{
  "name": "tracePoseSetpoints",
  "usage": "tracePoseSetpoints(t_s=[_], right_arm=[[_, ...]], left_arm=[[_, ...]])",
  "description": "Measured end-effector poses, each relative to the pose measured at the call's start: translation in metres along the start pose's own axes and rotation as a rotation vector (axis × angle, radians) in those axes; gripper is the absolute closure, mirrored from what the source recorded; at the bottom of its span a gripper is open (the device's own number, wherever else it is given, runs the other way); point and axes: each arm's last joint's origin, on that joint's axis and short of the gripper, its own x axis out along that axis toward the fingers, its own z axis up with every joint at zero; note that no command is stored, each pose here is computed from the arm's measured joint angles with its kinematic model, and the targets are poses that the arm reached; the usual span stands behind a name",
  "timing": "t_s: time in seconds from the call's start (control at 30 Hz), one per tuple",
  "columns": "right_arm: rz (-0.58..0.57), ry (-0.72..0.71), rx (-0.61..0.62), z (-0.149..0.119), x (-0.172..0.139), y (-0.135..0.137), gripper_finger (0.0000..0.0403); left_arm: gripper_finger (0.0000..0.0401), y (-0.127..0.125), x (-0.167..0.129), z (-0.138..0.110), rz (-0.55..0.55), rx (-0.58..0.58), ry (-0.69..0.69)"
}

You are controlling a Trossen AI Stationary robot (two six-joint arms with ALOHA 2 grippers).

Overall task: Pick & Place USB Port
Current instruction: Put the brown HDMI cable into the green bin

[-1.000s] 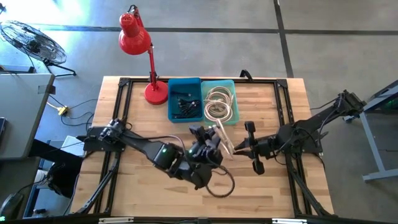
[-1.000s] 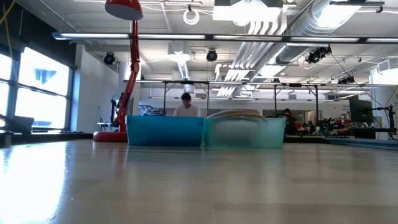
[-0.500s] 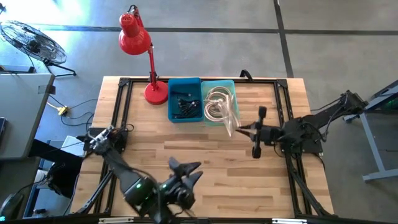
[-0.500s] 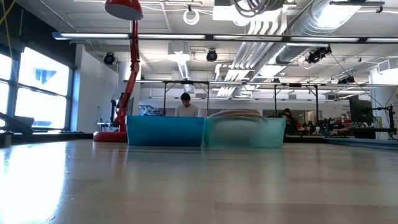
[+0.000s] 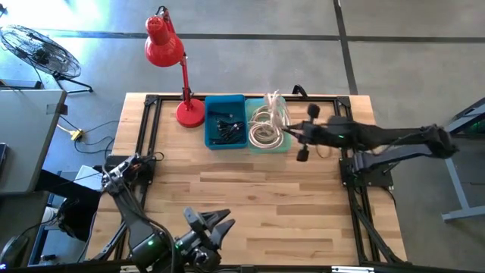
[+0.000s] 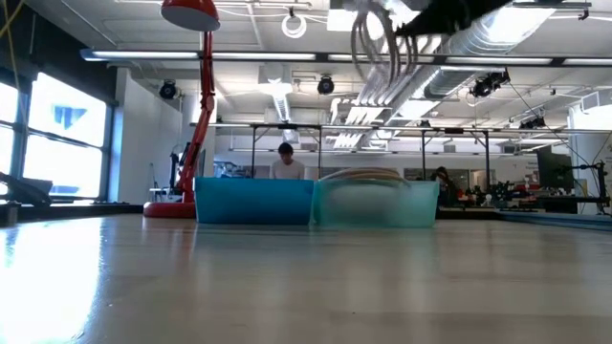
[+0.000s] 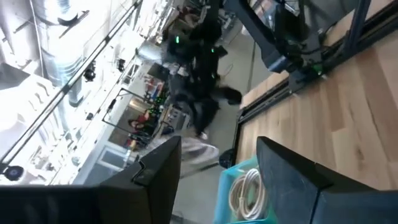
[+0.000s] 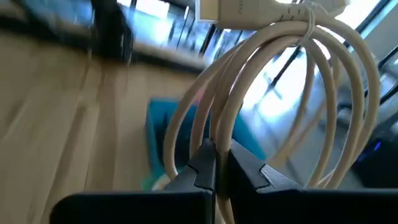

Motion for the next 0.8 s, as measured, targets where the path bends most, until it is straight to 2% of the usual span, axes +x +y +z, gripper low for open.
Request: tracePoseSetpoints(t_s=[0.13,0.27,0.5,0.8], right_arm=[[0.028,0.184,0.030,-0.028,0.026,-0.015,0.0395],[0.025,0.298,0.078,-0.053,0.053,-0.033,0.0395],[0.044,0.430,0.150,-0.088,0.088,-0.057,0.0395],[0.125,0.567,0.199,-0.117,0.128,-0.058,0.0395]], left_arm=[[0.0199,0.000,0.005,-0.002,-0.001,0.020,0.011],[0.0199,0.001,0.016,-0.004,-0.010,0.040,0.034],[0.0199,0.004,0.038,-0.009,-0.027,0.067,0.082],[0.0199,0.008,0.066,-0.018,-0.053,0.065,0.152]])
